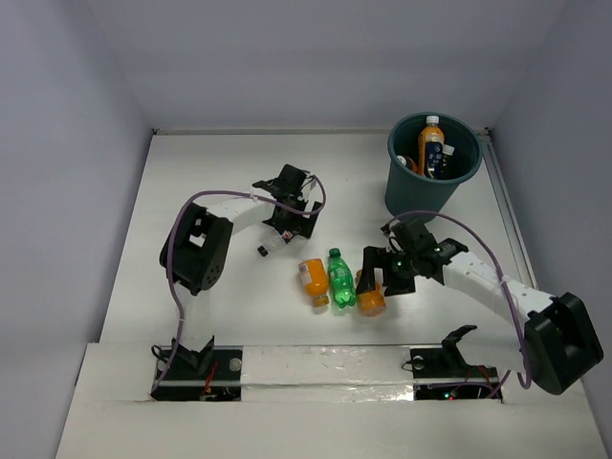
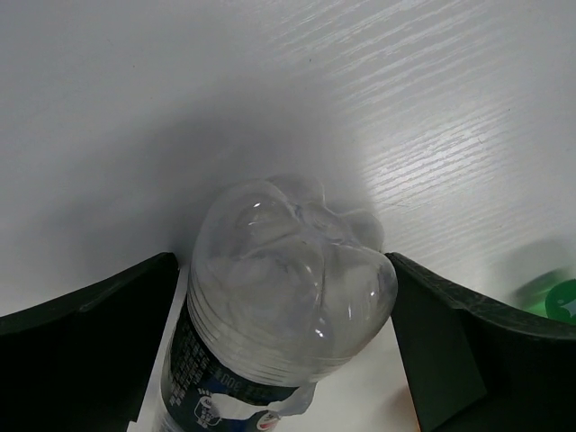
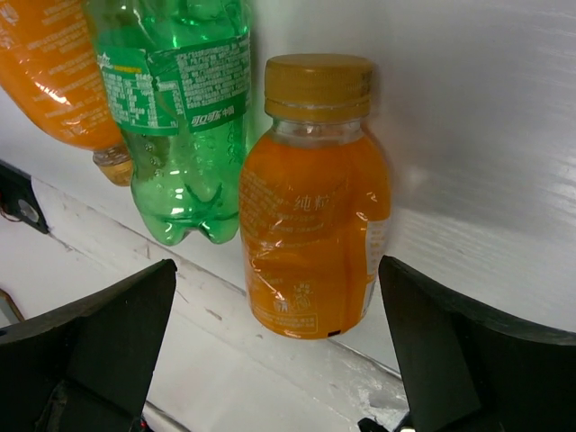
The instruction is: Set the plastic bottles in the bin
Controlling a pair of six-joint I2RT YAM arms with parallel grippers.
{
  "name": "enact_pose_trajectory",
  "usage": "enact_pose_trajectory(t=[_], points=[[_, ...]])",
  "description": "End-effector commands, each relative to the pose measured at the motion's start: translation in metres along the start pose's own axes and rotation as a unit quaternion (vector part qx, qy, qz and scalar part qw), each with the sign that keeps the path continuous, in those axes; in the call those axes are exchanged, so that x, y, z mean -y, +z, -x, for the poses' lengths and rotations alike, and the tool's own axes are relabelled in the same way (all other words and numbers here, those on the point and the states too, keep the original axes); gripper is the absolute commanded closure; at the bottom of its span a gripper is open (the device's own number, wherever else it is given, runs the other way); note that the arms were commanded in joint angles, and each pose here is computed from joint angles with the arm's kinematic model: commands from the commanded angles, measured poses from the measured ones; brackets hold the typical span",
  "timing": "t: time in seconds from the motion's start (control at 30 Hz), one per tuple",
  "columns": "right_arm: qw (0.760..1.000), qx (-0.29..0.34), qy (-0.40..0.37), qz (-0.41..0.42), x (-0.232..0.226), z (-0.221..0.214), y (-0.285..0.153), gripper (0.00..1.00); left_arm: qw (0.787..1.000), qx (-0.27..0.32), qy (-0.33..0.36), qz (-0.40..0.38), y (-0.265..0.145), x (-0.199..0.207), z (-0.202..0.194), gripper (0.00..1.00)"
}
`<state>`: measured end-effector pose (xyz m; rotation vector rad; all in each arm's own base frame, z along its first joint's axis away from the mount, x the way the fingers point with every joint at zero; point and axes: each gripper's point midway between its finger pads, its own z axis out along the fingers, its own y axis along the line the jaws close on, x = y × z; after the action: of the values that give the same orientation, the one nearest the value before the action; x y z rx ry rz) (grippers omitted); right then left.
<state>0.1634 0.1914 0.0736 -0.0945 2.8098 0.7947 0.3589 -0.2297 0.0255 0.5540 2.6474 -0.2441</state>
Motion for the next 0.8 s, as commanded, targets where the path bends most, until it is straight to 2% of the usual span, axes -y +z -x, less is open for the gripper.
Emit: enact_pose_trajectory(t=[0.0, 0.13, 0.37, 0.43, 0.47, 0.77], points=[[1.000, 0.009, -0.003, 0.017, -0.007, 0.007, 0.008, 0.00, 1.000, 0.011, -0.002, -0.005, -0.019, -0.004, 0.001, 0.01], [1.000, 0.003, 0.003, 0.010, -0.003, 0.007, 0.015, 0.06, 1.000, 0.007, -0.003, -0.005, -0.020, -0.004, -0.005, 0.09], [1.000, -0.011, 0.006, -0.007, 0.005, 0.001, 0.023, 0.12, 1.000, 0.003, -0.005, 0.003, -0.024, -0.007, -0.008, 0.48], [1.000, -0.015, 0.007, -0.016, 0.009, 0.001, 0.026, 0.12, 1.000, 0.008, -0.006, 0.011, -0.028, -0.009, -0.005, 0.54], [1.000, -0.016, 0.006, -0.017, 0.009, 0.001, 0.026, 0.16, 1.000, 0.007, -0.008, 0.013, -0.031, -0.010, -0.005, 0.58], [1.000, 0.019, 0.003, -0.021, 0.004, 0.015, 0.016, 0.46, 0.996, 0.080, -0.018, 0.024, -0.093, -0.012, 0.044, 0.61]])
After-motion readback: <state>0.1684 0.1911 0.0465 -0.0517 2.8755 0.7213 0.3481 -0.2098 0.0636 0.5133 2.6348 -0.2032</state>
